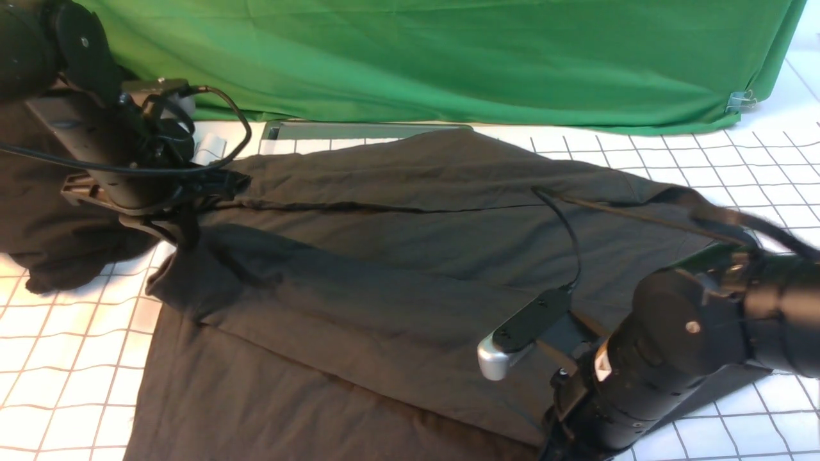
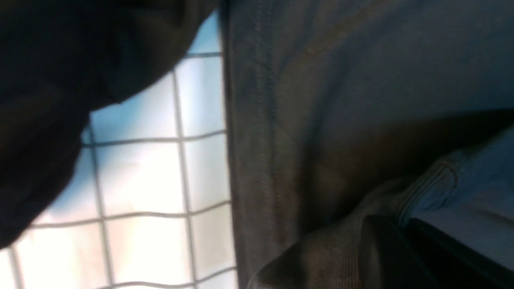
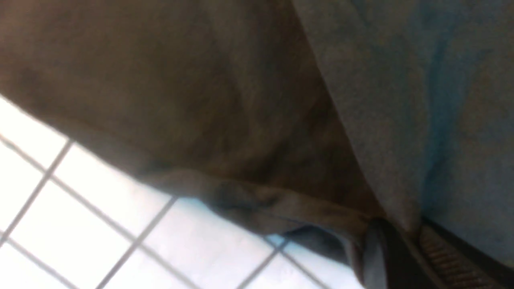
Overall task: Fold a long-sleeved shirt over a white checkered tablecloth.
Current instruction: 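Fold the left side of the black T-shirt inward over its body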
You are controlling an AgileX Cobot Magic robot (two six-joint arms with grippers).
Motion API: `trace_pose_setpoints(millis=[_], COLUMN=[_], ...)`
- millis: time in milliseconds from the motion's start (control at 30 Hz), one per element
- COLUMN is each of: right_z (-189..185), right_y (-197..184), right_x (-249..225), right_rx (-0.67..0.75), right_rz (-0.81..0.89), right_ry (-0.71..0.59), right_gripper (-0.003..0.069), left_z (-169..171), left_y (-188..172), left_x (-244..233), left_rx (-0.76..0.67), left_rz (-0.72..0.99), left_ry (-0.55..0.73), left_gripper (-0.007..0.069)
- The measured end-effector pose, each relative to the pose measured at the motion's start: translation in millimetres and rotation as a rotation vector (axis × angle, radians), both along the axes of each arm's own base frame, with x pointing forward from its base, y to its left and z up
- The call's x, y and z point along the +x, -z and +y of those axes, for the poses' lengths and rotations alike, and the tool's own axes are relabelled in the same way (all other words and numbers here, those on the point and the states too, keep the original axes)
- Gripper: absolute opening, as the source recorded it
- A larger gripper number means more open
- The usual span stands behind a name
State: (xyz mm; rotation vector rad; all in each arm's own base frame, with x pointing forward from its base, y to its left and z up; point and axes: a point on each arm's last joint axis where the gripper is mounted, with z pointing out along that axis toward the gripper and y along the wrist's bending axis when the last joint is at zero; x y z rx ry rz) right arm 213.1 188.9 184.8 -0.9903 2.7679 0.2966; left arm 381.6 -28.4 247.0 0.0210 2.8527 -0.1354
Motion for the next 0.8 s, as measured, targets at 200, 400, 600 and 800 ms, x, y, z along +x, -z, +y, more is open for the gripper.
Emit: trace_pose_setpoints(millis=[200, 400, 600, 800], right_z=[-20, -40, -49, -49], right_y=[-18, -22, -19, -19], right_x=[-25, -50, -62, -63], right_rx=[0.023, 0.032, 0.012, 0.011], right_rz=[0.004, 0.018, 0.056, 0.058], right_ry=[0.057, 0.106, 0.117, 0.116], right_gripper=[0.0018, 0.0017, 0.0017, 0.0064], left_z=[-6, -9, -9, -9], left_y=[1, 1, 1, 1], left_x=[-5, -7, -7, -5], left_rx=[-0.044, -0.03, -0.028, -0.024], left_rz=[0.058, 0.073, 0.066, 0.046], left_ry=[0.026, 0.044, 0.046, 0.061], left_gripper=[0.0012, 0.0012, 0.0012, 0.0013])
